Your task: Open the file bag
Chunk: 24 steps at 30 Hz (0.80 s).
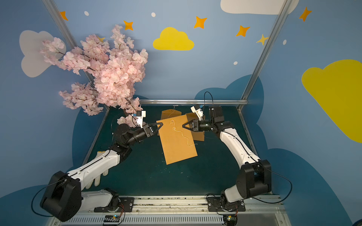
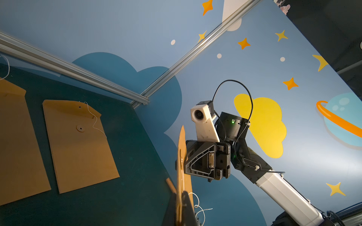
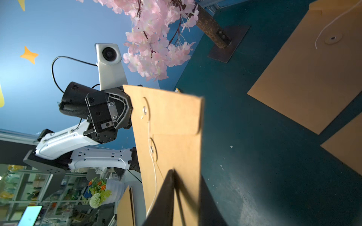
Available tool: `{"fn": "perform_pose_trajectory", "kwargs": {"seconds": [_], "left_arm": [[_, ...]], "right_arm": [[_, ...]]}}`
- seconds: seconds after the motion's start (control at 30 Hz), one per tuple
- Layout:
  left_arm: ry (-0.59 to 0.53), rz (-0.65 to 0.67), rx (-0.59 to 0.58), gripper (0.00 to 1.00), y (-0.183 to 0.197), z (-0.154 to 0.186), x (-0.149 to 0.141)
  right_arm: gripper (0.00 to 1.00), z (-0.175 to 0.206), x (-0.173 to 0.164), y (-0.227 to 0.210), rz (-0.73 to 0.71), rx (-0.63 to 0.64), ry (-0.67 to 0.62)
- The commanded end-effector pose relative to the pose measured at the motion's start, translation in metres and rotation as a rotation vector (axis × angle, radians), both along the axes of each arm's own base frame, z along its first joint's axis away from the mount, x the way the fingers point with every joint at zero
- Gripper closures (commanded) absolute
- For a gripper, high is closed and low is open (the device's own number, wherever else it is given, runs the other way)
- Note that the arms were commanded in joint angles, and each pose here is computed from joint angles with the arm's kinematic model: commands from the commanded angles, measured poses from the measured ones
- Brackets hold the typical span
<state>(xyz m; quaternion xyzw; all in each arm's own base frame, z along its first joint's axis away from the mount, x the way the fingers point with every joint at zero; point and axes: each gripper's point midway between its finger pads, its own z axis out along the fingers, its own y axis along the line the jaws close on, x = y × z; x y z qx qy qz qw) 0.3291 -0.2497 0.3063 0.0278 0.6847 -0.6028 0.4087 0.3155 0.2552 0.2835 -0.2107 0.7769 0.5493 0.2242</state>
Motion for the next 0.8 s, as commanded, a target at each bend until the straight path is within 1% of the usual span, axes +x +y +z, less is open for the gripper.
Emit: {"fn": "perform_pose_trajectory", "kwargs": {"seconds": [0.0,0.07,0.13,0.23,0.37,0.5,0.53,0.63,0.77], "left_arm": [[-0.042,-0.037,-0.019,0.87,-0.007,0.016,-0.004],[-0.041,-0.04,-0.017,0.78,-0.007,0.017,-0.007],[-0.038,-0.039,-0.015,0.73,-0.005,0.016,-0.009],[-0.035,-0.037,-0.009,0.68,-0.003,0.015,-0.014],[-0.025,-0.03,0.019,0.64,-0.001,0.008,-0.019],[-0.004,-0.012,0.055,0.64,0.001,-0.003,-0.02],[-0.001,-0.003,0.071,0.65,0.002,-0.007,-0.02],[0.014,0.014,0.101,0.72,0.003,-0.014,-0.018],[0.022,0.03,0.099,0.76,0.004,-0.017,-0.015]], "right_arm": [[0.94,0.004,-0.003,0.003,0.019,0.018,-0.018],[0.97,0.007,-0.003,0.003,0.015,0.023,-0.029],[0.99,0.01,-0.002,0.002,0.012,0.026,-0.036],[1.0,0.014,0.001,-0.001,0.003,0.031,-0.04],[1.0,0.019,0.004,-0.001,-0.003,0.045,-0.039],[1.0,0.024,0.006,-0.002,-0.002,0.067,-0.039],[1.0,0.026,0.006,-0.001,0.0,0.073,-0.036],[1.0,0.029,0.005,-0.001,0.0,0.081,-0.042],[1.0,0.034,0.004,-0.002,0.002,0.086,-0.054]]}}
